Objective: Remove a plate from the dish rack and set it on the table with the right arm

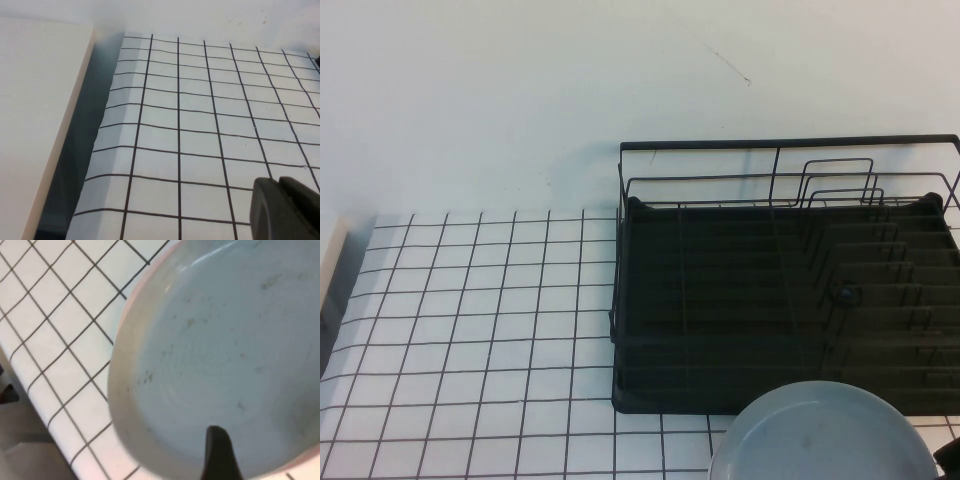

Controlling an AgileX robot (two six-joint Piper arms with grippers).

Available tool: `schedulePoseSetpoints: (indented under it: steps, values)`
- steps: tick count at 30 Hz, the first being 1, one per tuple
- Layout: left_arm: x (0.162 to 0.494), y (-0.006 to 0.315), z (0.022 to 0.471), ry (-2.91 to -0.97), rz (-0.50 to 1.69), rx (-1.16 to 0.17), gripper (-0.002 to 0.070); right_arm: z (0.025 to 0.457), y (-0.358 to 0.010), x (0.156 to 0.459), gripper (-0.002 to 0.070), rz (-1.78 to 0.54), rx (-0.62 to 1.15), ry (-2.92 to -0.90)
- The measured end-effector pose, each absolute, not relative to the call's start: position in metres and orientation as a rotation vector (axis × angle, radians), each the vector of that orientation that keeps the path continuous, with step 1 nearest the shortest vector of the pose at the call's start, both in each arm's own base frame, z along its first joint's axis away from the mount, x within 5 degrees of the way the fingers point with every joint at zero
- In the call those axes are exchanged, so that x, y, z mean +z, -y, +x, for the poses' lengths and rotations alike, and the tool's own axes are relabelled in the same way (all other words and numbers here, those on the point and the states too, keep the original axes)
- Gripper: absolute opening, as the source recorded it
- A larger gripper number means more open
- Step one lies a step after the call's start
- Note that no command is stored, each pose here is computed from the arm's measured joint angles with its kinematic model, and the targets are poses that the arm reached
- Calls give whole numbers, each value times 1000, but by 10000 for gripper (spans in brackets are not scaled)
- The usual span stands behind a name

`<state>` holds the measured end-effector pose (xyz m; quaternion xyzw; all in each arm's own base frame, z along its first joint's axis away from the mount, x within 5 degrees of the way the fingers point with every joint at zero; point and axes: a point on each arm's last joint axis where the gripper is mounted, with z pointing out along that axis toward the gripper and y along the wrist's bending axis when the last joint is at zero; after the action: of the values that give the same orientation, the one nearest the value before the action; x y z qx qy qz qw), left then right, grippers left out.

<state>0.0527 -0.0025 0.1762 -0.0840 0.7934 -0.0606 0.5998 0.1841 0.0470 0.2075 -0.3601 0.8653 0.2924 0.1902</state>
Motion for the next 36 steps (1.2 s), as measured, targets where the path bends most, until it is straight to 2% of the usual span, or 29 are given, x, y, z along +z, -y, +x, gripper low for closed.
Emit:
schedulePoseSetpoints:
  steps: [4, 6, 10, 13, 16, 22, 28, 36]
  values:
    - [176, 2, 53, -1839, -195, -141, -3, 193, -44, 233, 403, -1041, 835, -2488]
    - [176, 2, 53, -1839, -195, -141, -3, 197, -43, 246, 372, -1038, 842, -2509]
    - [176, 2, 53, -1839, -195, -141, -3, 207, -42, 278, 244, -992, 757, -2478]
    - [176, 2, 53, -1839, -195, -141, -3, 195, -43, 307, 87, -983, 683, -2386]
    - [176, 2, 53, -1839, -195, -141, -3, 163, -47, 339, 27, -999, 609, -2235]
    - [176, 2, 53, -1839, -195, -141, -3, 88, -53, 381, 8, -1000, 399, -1940]
    - [176, 2, 53, -1839, -195, -141, -3, 30, -57, 395, 6, -936, 298, -1764]
    - [176, 2, 53, -1839, -195, -141, -3, 3, -64, 394, 4, -957, 392, -1729]
